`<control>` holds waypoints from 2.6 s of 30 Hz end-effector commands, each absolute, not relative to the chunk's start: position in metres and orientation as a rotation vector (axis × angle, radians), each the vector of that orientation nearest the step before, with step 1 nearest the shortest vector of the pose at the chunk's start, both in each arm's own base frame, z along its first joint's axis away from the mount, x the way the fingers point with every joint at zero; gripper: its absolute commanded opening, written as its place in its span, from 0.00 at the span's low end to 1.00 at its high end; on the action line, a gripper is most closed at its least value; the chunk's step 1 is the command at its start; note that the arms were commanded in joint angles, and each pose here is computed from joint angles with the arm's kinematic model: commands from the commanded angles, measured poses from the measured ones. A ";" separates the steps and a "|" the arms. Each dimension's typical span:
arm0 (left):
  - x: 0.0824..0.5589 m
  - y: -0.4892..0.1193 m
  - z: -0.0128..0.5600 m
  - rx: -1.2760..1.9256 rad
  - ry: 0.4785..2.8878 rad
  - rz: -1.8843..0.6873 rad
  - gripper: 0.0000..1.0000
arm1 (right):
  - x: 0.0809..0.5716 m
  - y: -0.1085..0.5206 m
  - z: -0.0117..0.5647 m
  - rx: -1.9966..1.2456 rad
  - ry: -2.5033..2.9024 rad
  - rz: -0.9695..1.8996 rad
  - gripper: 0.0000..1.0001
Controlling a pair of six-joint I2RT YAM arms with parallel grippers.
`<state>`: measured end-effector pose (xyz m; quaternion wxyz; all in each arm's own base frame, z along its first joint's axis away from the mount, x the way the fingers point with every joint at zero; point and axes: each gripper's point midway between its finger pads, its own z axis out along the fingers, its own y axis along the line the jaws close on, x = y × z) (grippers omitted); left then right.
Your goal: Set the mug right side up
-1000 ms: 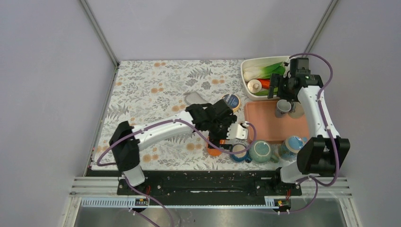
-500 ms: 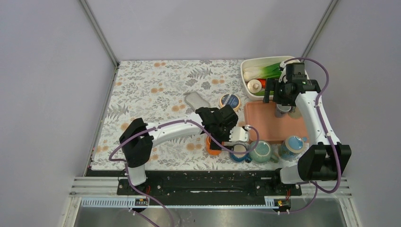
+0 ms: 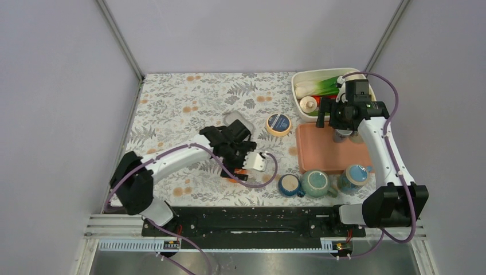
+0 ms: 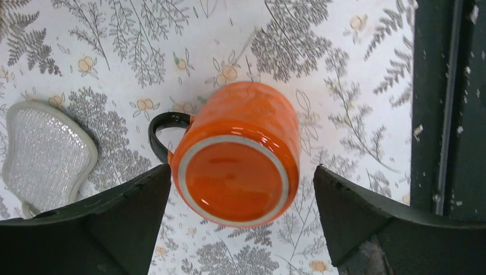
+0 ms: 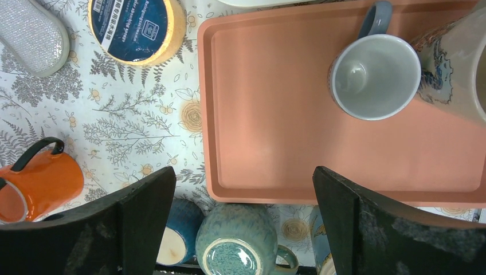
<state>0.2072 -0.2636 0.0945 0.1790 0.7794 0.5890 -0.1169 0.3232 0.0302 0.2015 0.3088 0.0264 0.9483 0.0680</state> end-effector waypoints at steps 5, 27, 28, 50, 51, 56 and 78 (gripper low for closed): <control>0.198 -0.285 0.166 2.024 1.576 -0.633 0.99 | 0.320 0.038 0.223 0.044 2.416 0.221 0.99; 0.257 -0.260 0.056 1.541 2.661 -0.132 0.74 | 0.314 0.044 0.238 0.028 2.349 0.246 0.99; 0.248 -0.262 0.055 1.574 2.658 -0.160 0.72 | 0.314 0.045 0.238 0.028 2.347 0.248 0.99; 0.237 -0.257 0.077 1.852 2.235 -0.020 0.74 | 0.318 0.050 0.233 0.008 2.359 0.281 0.99; 0.239 -0.259 0.072 1.850 2.238 -0.016 0.74 | 0.317 0.050 0.233 0.007 2.360 0.284 0.99; 0.236 -0.268 0.057 1.866 2.264 -0.058 0.62 | 0.317 0.052 0.234 0.000 2.354 0.294 0.99; 0.309 -0.286 0.197 1.112 2.166 -0.551 0.00 | 0.282 0.134 0.275 -0.131 2.113 0.785 1.00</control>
